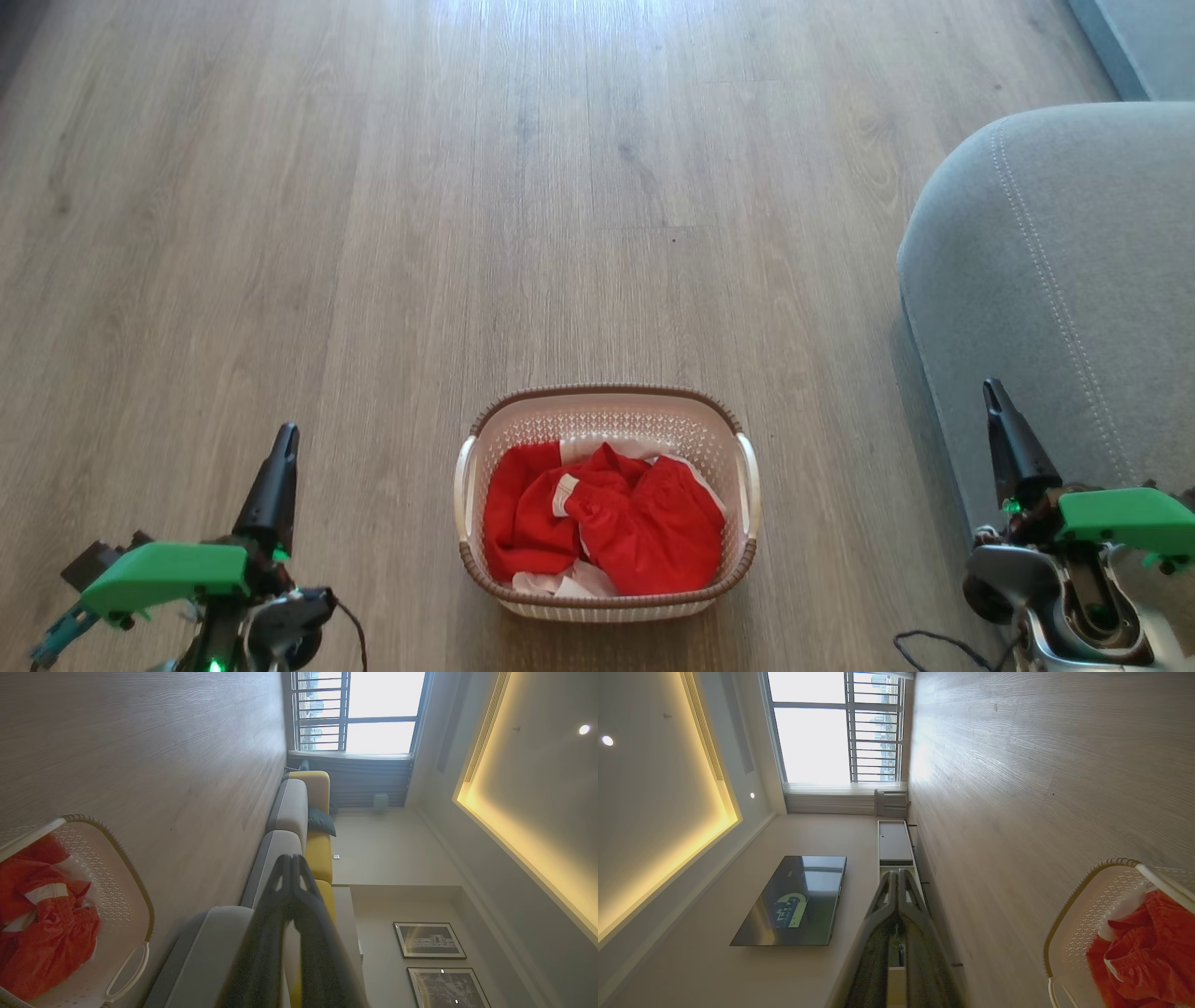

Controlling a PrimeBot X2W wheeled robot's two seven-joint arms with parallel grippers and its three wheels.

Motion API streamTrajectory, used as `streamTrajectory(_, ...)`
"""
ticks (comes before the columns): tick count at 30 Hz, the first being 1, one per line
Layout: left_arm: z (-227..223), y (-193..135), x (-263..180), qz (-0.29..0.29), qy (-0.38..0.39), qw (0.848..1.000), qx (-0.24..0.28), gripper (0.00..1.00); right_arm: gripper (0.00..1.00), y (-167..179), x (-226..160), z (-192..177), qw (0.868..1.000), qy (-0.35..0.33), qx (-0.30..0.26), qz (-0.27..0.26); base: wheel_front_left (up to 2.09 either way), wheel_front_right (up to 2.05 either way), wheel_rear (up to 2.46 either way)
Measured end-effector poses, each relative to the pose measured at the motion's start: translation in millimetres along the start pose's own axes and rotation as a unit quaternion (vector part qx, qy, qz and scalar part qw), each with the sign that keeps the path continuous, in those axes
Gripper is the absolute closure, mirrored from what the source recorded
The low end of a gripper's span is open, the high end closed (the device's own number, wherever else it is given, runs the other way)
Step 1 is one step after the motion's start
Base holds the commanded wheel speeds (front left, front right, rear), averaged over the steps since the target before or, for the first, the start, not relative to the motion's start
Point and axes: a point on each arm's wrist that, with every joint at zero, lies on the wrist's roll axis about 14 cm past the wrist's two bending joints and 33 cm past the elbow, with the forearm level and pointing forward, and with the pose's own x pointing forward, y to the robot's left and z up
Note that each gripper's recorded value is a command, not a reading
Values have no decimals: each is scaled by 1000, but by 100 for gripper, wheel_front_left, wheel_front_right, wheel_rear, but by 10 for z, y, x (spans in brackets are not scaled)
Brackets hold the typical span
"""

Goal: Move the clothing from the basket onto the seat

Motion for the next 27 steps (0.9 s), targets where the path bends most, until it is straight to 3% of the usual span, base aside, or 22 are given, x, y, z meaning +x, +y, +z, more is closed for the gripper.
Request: streamTrajectory(27, 0, 0, 0, 0, 0, 1000, 0, 100, 100, 0, 0, 0, 1000, 0, 0, 0, 0, 0, 0)
